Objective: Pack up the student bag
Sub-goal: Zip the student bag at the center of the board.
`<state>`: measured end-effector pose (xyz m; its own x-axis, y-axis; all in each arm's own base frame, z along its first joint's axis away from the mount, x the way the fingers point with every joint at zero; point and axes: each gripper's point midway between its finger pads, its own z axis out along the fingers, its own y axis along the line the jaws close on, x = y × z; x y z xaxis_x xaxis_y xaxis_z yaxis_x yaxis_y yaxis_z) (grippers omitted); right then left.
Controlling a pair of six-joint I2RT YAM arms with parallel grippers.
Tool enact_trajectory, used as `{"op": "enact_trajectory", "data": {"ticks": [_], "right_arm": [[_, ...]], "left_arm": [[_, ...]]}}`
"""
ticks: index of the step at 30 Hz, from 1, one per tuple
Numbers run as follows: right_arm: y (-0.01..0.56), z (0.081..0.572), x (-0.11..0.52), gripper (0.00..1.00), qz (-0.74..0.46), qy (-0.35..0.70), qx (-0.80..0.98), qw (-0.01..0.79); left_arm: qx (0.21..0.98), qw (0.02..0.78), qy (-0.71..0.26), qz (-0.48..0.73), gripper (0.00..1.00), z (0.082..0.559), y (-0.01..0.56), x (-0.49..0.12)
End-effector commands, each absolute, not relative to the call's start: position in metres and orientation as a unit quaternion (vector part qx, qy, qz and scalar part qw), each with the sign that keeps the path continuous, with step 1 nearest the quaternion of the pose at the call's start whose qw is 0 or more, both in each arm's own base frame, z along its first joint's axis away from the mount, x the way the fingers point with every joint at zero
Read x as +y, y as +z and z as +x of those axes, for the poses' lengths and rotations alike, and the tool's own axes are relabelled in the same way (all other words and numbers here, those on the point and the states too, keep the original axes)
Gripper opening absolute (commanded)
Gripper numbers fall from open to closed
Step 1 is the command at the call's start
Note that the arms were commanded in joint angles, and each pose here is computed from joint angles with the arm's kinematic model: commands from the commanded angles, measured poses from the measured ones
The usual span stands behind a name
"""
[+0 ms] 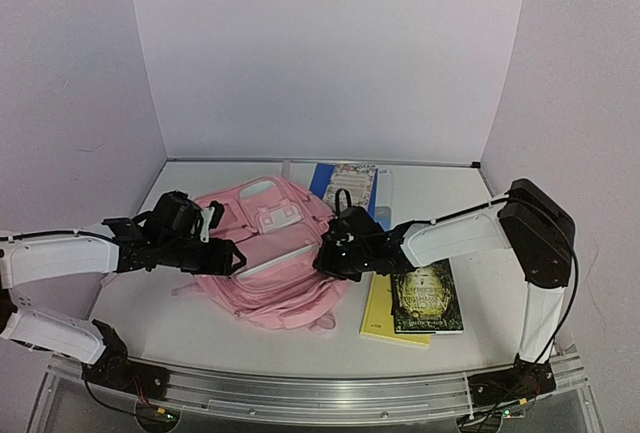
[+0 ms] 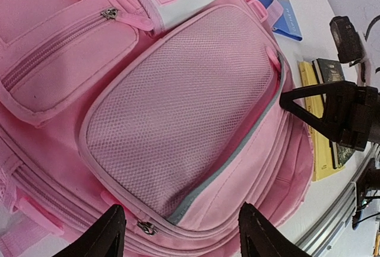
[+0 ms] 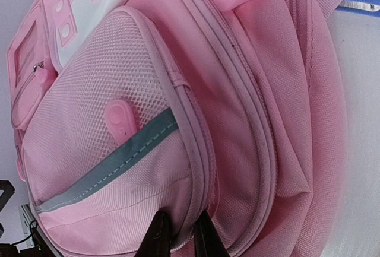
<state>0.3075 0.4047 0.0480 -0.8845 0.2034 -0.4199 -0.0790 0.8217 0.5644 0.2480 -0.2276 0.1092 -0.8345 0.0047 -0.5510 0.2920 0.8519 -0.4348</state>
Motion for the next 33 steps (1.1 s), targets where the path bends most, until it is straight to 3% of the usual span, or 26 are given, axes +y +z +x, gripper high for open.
{"op": "enact_trajectory", "data": {"ticks": [1,10,22,27,33], "right_arm": [[0.024,0.32,0.383,0.11,0.049,0.243,0.936,0.249],[0.023,0.32,0.385,0.1,0.044,0.246,0.936,0.248],[0.03,0.321,0.389,0.1,0.038,0.26,0.931,0.254],[0.028,0.321,0.387,0.1,0.039,0.257,0.932,0.253],[0.025,0.322,0.388,0.1,0.037,0.257,0.932,0.251]], "left_arm": [[0.921,0.282,-0.261,0.065,0.6,0.265,0.106,-0.223],[0.918,0.262,-0.284,0.088,0.61,0.263,0.096,-0.234],[0.957,0.207,-0.188,0.074,0.56,0.269,0.062,-0.215],[0.961,0.225,-0.153,0.049,0.53,0.273,0.061,-0.199],[0.951,0.221,-0.202,0.074,0.54,0.269,0.065,-0.216]]}}
